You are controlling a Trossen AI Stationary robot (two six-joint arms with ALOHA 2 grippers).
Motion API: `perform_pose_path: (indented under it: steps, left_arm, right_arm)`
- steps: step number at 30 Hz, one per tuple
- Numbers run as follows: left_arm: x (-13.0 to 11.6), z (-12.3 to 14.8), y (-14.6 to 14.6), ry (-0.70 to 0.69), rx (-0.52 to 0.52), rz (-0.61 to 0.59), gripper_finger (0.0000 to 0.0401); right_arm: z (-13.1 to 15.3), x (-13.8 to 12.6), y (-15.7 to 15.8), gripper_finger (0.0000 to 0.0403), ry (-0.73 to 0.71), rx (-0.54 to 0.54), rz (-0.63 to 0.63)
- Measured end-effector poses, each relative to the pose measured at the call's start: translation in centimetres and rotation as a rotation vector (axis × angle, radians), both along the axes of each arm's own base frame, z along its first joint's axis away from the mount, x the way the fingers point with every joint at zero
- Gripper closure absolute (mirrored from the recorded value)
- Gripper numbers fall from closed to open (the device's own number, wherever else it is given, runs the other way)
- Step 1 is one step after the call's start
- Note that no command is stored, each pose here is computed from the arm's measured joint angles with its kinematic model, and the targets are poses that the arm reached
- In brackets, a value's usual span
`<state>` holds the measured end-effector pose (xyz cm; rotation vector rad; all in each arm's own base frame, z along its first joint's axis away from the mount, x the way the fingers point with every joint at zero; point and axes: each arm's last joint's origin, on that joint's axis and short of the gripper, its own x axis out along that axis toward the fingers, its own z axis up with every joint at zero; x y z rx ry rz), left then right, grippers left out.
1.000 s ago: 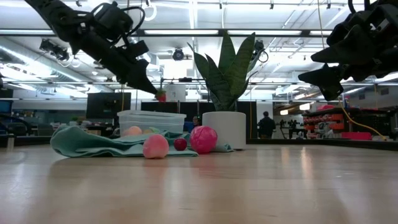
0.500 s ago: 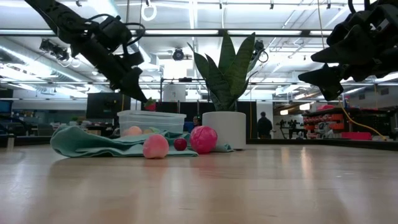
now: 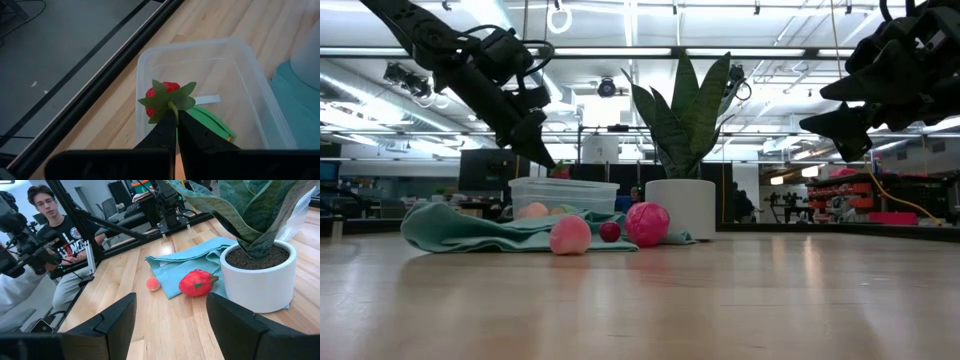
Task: Pick and placing Produce into tupperware
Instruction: Put the strawberry into the transparent bin, then put the peach into the transparent bin
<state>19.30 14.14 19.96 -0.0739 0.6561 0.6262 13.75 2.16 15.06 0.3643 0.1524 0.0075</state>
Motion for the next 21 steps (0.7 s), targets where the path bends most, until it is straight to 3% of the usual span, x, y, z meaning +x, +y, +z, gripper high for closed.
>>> perform_pose_path:
  steps: [8, 21]
  left_arm:
    - [-0.08, -0.13, -0.06, 0.014, -0.009, 0.000, 0.0360]
    - [0.00, -0.12, -0.15, 0.004, -0.021, -0.039, 0.0388]
  right_arm:
    - [0.00, 0.00, 0.00, 0.0157, 0.000, 0.000, 0.000]
    - [0.00, 0.00, 0.00, 0.0157, 0.000, 0.000, 0.000]
